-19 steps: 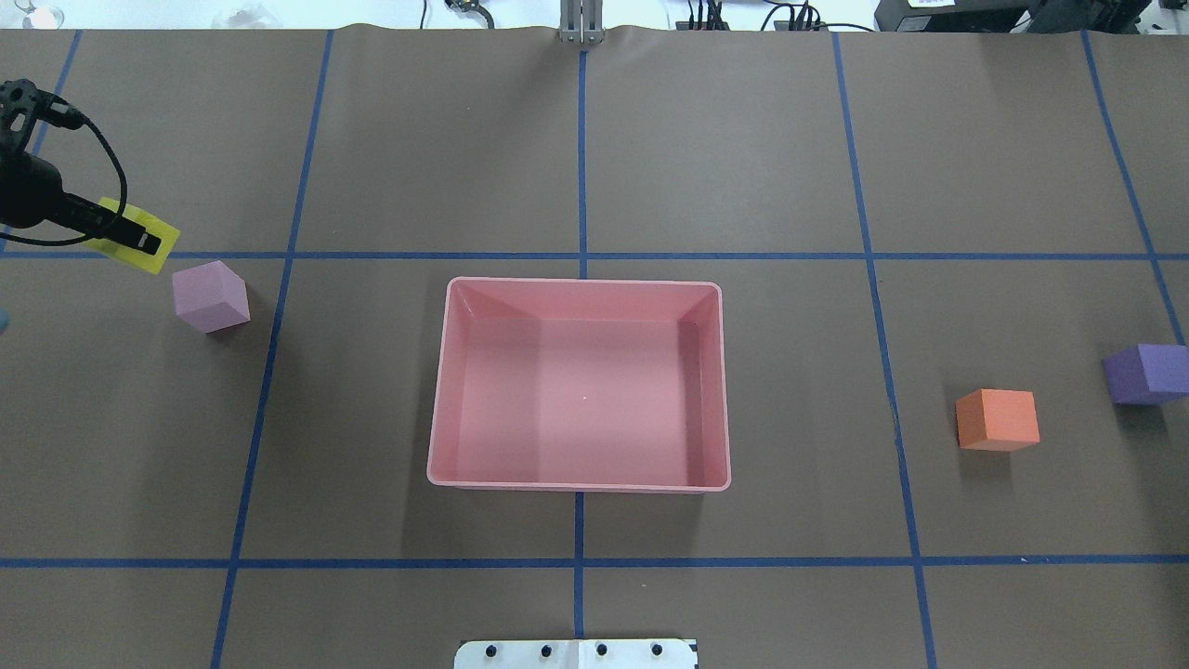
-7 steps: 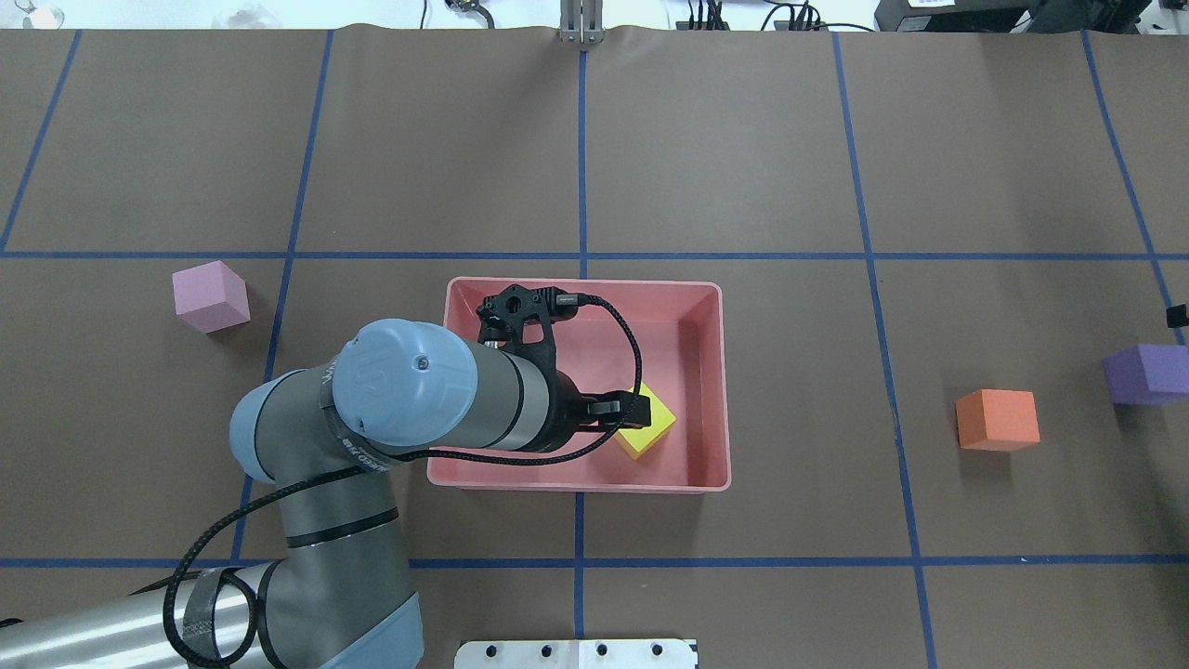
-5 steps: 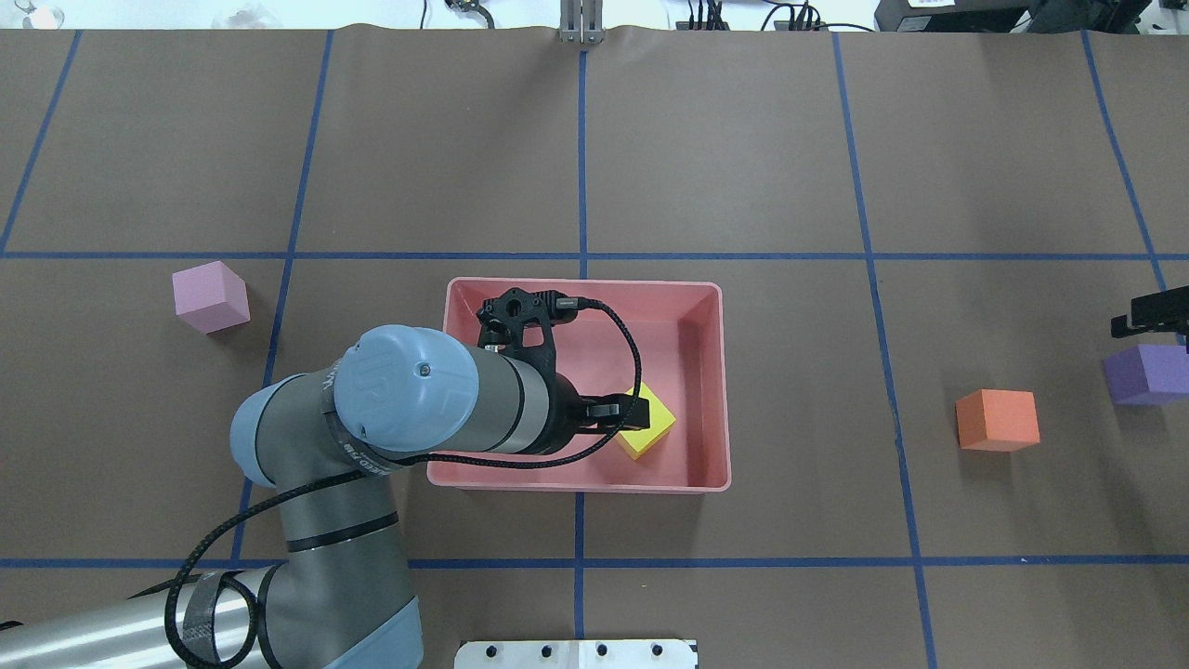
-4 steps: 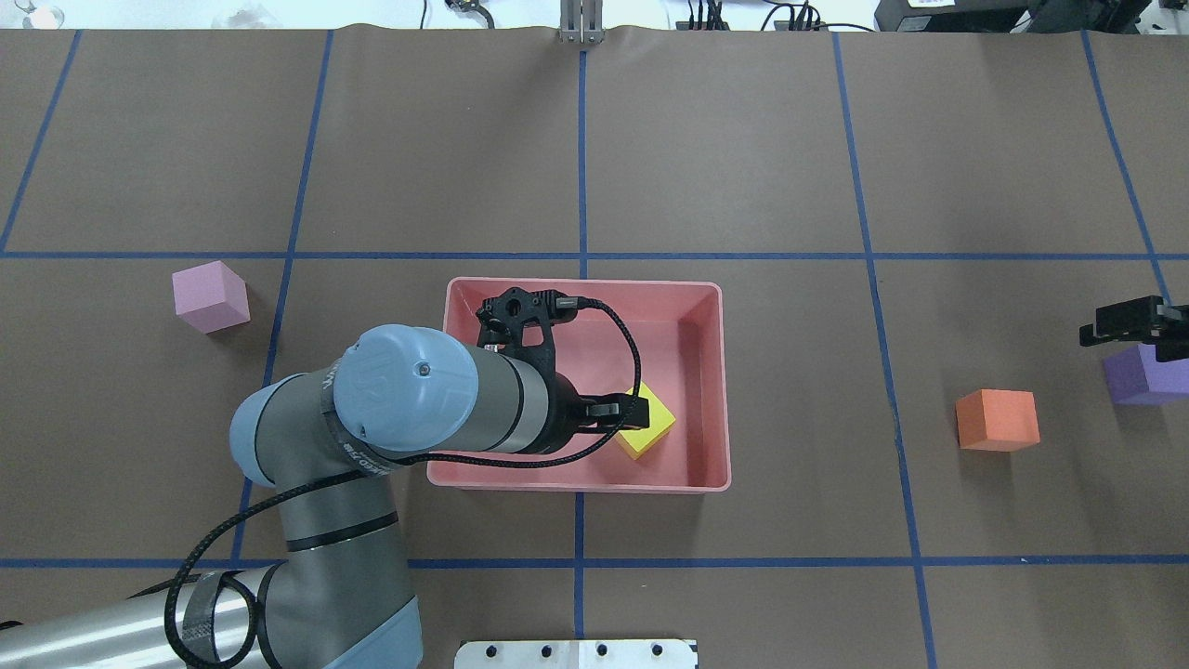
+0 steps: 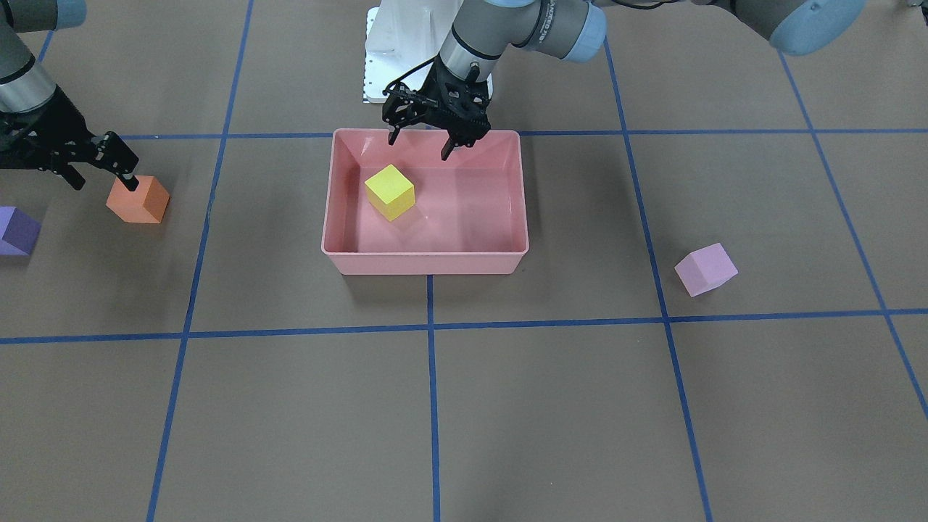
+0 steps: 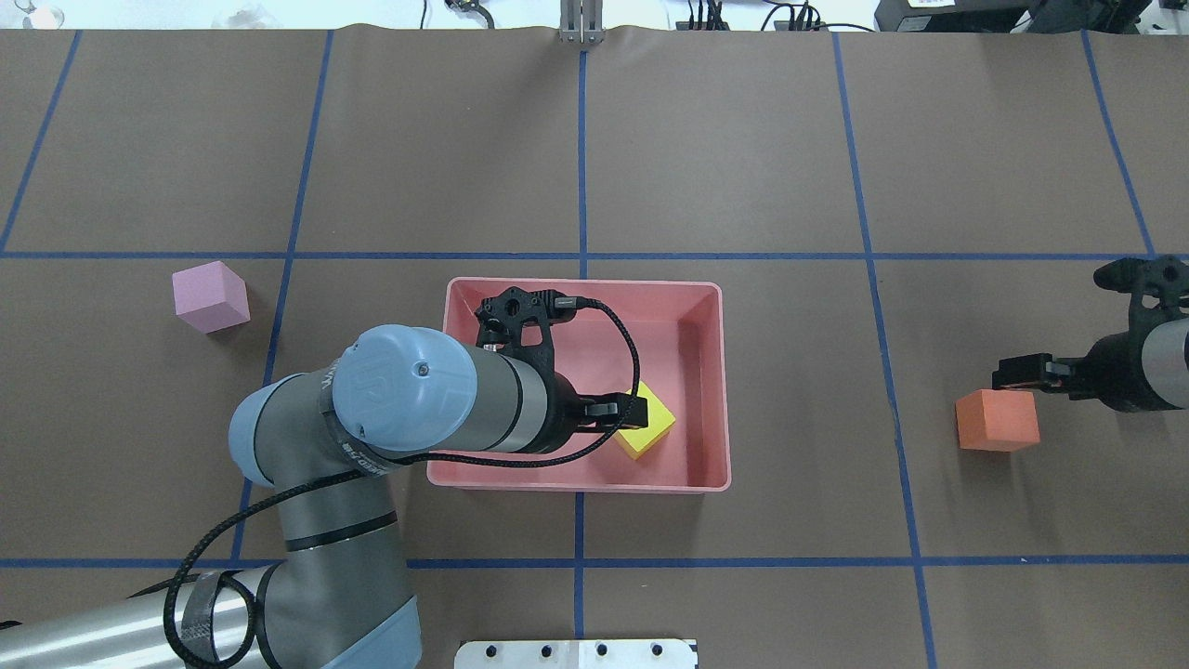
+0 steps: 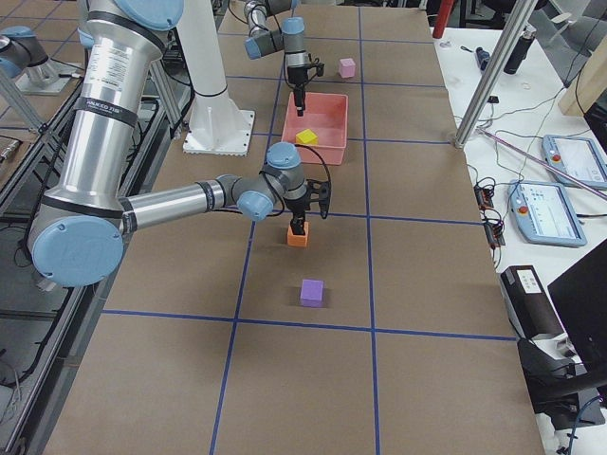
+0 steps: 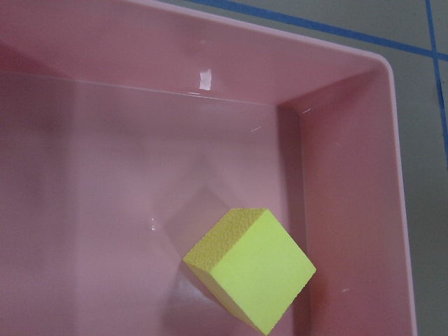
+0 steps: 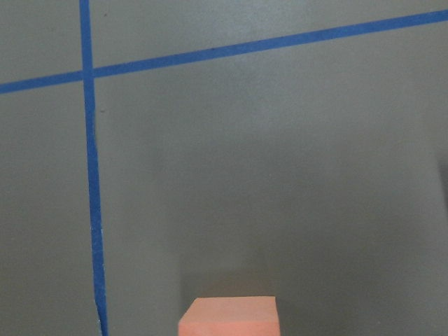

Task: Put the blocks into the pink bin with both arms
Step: 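Release the yellow cube in the bin while the right gripper grasps the orange cube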

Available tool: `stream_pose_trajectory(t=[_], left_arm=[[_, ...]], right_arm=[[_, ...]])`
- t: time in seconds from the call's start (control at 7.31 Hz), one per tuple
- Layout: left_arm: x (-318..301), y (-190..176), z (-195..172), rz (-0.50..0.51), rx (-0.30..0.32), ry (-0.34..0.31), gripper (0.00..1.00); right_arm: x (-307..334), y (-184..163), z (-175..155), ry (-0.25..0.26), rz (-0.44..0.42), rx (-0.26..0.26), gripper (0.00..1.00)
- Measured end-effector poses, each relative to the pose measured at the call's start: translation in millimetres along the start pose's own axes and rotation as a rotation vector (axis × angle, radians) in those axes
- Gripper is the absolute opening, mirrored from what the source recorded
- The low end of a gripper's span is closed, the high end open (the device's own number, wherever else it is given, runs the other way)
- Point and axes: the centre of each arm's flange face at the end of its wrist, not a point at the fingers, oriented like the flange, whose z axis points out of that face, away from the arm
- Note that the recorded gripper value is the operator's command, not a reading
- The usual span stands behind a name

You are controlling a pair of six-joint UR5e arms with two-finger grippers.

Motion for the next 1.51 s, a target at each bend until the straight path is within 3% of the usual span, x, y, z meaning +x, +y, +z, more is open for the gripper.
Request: stream_pose_trajectory(t=[0.55,1.23,1.37,1.51], left_arm=[[-1.1,-0.4,-0.2,0.0,0.001,-0.001,1.0],[-2.5,-0.4,0.6,0.0,0.0,-0.004,1.0],[-4.4,-0.1,1.3,-0.001,0.0,-0.007,1.0],[-7.5,0.5,2.9,-0.001,-0.001,-0.013,1.0]], right_arm=[[-5.9,24.6,25.6,0.055,-0.022,0.032,1.0],[-0.9,33.1,47.9,0.09,-0.039,0.02,0.98],[-0.2,35.3,53.2,0.095,-0.041,0.013,0.82],[-0.2,37.7,57.4,0.099,-0.041,0.006,0.31]])
